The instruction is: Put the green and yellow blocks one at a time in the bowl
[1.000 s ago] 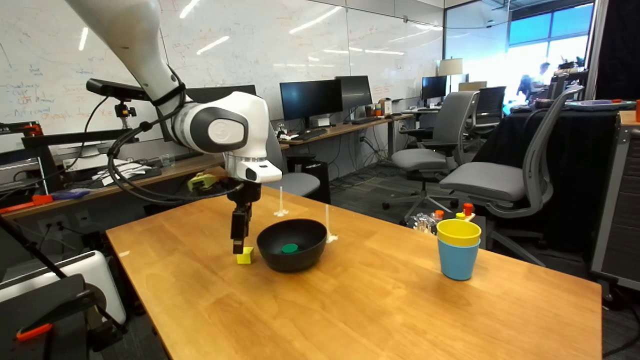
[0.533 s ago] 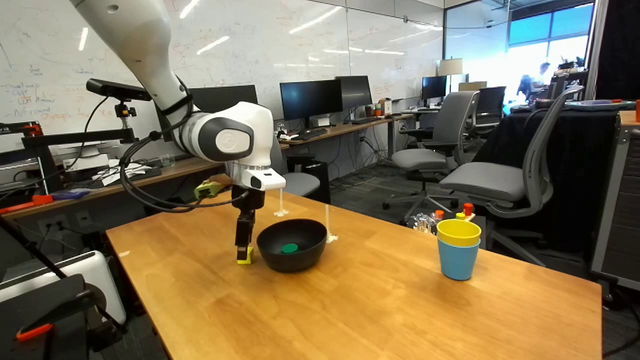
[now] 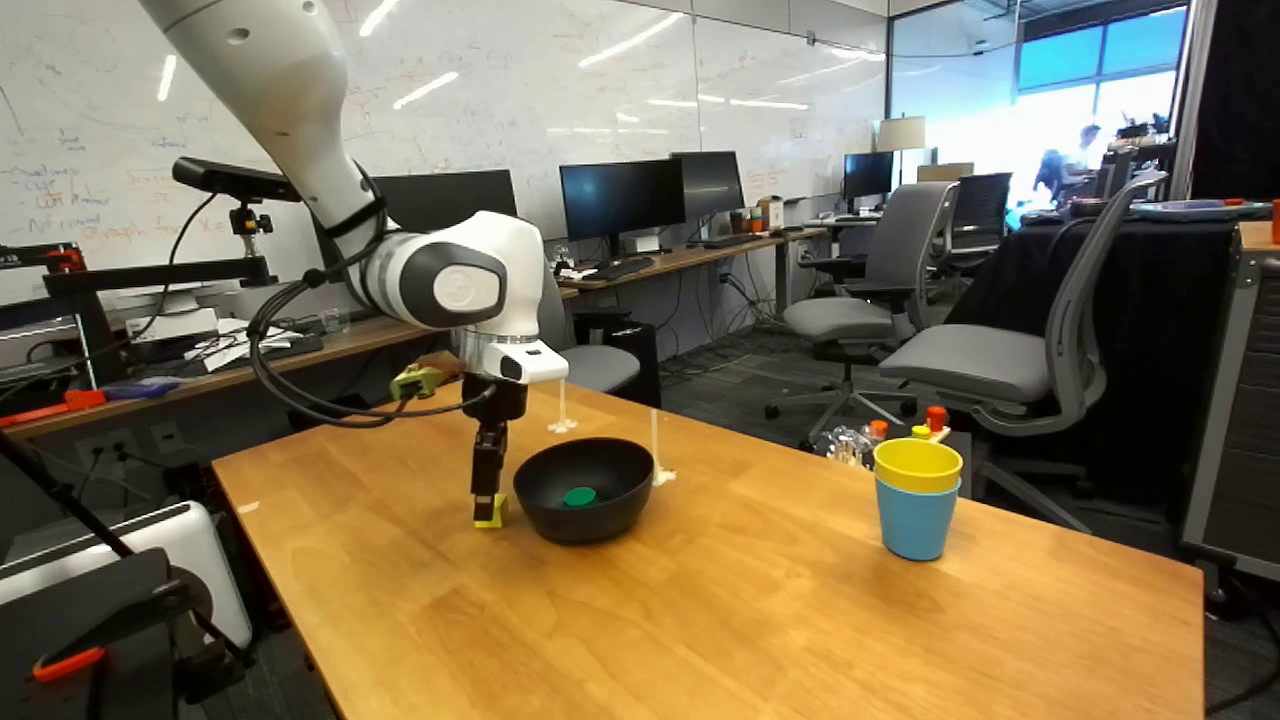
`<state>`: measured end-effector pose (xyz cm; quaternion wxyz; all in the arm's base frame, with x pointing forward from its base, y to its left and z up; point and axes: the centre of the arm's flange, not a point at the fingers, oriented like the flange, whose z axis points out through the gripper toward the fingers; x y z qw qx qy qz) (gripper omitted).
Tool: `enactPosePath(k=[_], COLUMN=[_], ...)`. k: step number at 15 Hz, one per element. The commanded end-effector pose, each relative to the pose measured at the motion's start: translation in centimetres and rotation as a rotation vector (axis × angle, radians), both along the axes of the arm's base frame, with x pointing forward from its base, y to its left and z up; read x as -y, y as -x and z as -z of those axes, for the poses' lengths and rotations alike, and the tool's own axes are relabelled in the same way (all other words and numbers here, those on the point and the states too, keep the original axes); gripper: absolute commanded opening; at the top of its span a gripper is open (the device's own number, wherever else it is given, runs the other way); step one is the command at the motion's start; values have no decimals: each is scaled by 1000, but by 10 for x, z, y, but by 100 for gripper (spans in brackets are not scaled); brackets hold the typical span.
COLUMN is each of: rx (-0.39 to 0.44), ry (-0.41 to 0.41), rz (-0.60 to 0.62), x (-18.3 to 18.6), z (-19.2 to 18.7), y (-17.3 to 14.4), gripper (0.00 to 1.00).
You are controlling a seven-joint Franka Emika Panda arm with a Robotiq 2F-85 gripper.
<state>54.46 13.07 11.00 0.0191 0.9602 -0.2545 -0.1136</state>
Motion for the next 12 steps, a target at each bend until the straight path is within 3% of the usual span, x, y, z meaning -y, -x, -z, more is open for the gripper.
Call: enactPosePath(k=[1, 6, 12], rx=[-5, -14, -4], ry=[3, 0, -11], rz=[-26, -37, -53], x=[-10, -12, -13], z=[-5, -6, -6], y=[-6, -5, -5], gripper=[49, 11, 8])
